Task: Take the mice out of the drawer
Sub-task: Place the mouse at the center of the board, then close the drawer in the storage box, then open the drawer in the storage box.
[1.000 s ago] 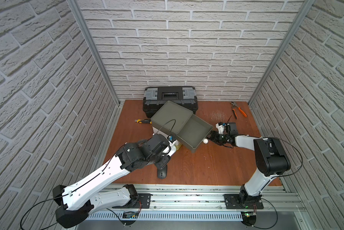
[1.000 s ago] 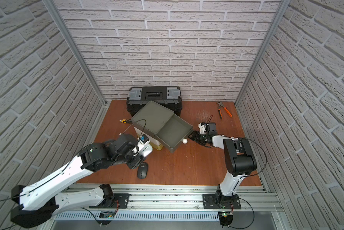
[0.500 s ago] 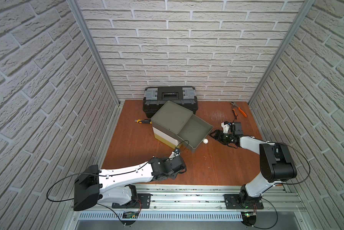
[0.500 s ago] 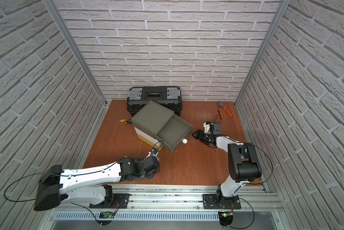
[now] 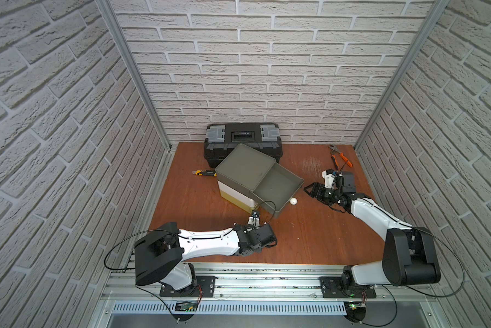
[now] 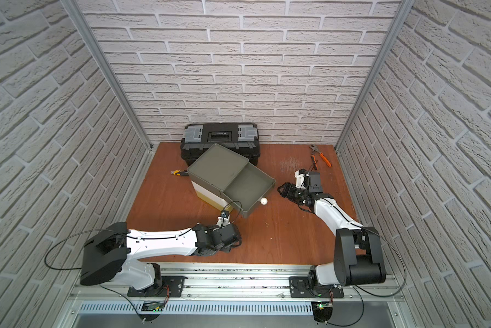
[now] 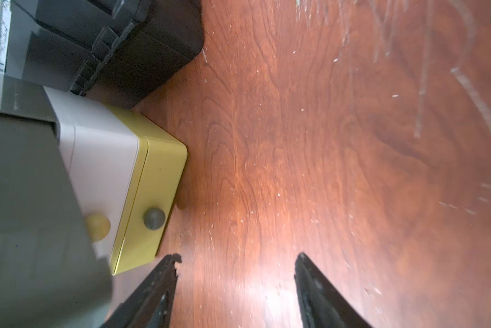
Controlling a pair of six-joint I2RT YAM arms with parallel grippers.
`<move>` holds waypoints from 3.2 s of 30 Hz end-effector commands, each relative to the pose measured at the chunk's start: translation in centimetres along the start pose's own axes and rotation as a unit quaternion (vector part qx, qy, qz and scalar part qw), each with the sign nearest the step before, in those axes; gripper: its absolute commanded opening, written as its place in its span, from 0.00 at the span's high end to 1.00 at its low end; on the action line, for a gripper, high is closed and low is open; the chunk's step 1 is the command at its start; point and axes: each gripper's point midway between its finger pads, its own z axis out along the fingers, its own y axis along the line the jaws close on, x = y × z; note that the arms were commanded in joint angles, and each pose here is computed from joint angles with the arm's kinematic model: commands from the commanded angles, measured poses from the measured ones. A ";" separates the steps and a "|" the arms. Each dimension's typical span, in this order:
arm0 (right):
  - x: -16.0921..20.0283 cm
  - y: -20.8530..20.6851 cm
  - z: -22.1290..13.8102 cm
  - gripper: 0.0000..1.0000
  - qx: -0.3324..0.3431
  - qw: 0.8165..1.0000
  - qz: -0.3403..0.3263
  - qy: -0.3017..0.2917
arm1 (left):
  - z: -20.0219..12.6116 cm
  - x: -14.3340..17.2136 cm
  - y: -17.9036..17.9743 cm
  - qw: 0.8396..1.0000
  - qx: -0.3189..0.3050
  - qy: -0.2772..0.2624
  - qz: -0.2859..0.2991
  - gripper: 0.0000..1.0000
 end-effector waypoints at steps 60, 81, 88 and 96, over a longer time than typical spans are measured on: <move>-1.0 18.3 6.8 0.31 -0.171 0.975 -0.133 0.044 | -11.4 -32.0 25.0 0.976 -0.009 -0.201 -0.088 0.02; 1.5 17.5 5.9 0.31 -0.162 0.974 -0.152 0.053 | -1.3 -32.1 12.9 0.980 0.153 -0.122 0.032 0.02; 2.9 14.4 4.6 0.31 -0.114 0.979 -0.158 0.052 | -1.9 -29.4 10.8 0.980 0.161 -0.117 0.026 0.02; 5.3 12.9 5.2 0.32 -0.158 0.974 -0.138 0.081 | -1.9 -27.6 9.6 0.979 0.175 -0.102 0.022 0.02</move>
